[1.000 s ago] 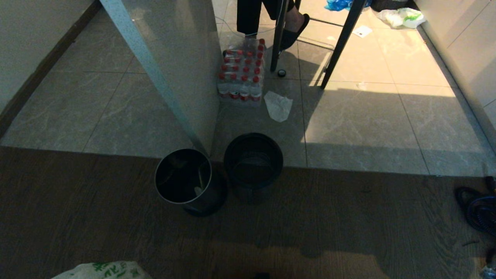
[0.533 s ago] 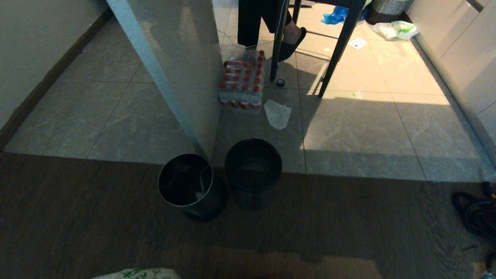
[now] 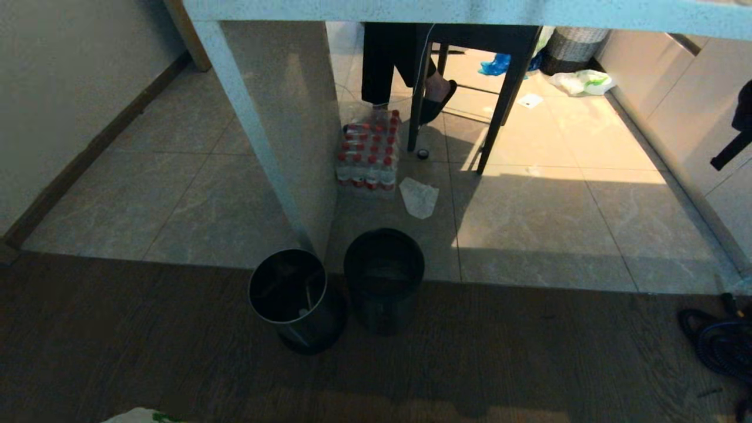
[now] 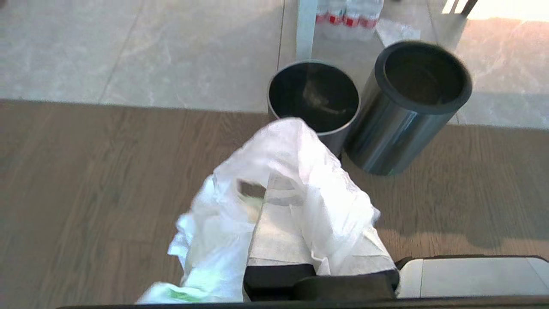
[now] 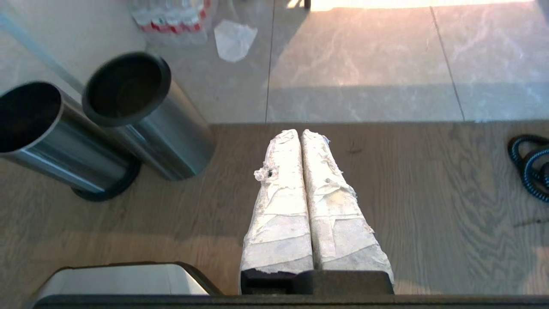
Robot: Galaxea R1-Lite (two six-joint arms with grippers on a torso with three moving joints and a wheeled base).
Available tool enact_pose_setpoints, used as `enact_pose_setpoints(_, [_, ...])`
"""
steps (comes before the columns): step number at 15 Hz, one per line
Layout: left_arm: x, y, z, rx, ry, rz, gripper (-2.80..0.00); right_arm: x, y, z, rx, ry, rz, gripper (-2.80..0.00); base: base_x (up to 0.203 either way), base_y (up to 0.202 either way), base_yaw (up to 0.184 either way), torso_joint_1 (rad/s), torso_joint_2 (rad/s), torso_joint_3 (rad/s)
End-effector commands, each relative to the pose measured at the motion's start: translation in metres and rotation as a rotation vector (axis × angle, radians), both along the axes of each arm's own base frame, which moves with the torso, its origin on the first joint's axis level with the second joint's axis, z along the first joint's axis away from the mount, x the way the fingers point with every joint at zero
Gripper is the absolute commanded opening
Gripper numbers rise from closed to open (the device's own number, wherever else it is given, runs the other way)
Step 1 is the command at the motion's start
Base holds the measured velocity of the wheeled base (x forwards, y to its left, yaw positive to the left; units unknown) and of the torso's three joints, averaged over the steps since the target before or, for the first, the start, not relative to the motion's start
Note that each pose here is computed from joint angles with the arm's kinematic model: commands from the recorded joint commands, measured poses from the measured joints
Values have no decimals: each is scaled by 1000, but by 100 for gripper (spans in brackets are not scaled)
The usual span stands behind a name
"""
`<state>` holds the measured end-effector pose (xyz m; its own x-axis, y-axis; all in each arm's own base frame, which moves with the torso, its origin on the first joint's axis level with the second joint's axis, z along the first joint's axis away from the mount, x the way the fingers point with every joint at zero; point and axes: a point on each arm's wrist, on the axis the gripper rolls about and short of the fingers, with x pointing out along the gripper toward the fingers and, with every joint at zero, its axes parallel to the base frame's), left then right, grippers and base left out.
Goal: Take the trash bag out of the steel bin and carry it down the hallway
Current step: Put the trash bag at the door
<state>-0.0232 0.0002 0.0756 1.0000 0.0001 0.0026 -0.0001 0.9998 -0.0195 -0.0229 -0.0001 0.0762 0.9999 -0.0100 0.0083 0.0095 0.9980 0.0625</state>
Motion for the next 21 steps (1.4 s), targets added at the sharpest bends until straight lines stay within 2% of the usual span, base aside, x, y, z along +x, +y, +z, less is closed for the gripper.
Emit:
enact_pose_setpoints(1, [0, 0, 0, -2, 6, 1, -280, 0, 0, 0, 0, -1, 1, -280, 0, 0, 0, 4, 0, 205])
enact_pose_setpoints(21, [0, 0, 0, -2, 6, 1, -280, 0, 0, 0, -1, -1, -1, -280, 0, 0, 0, 2, 1, 203])
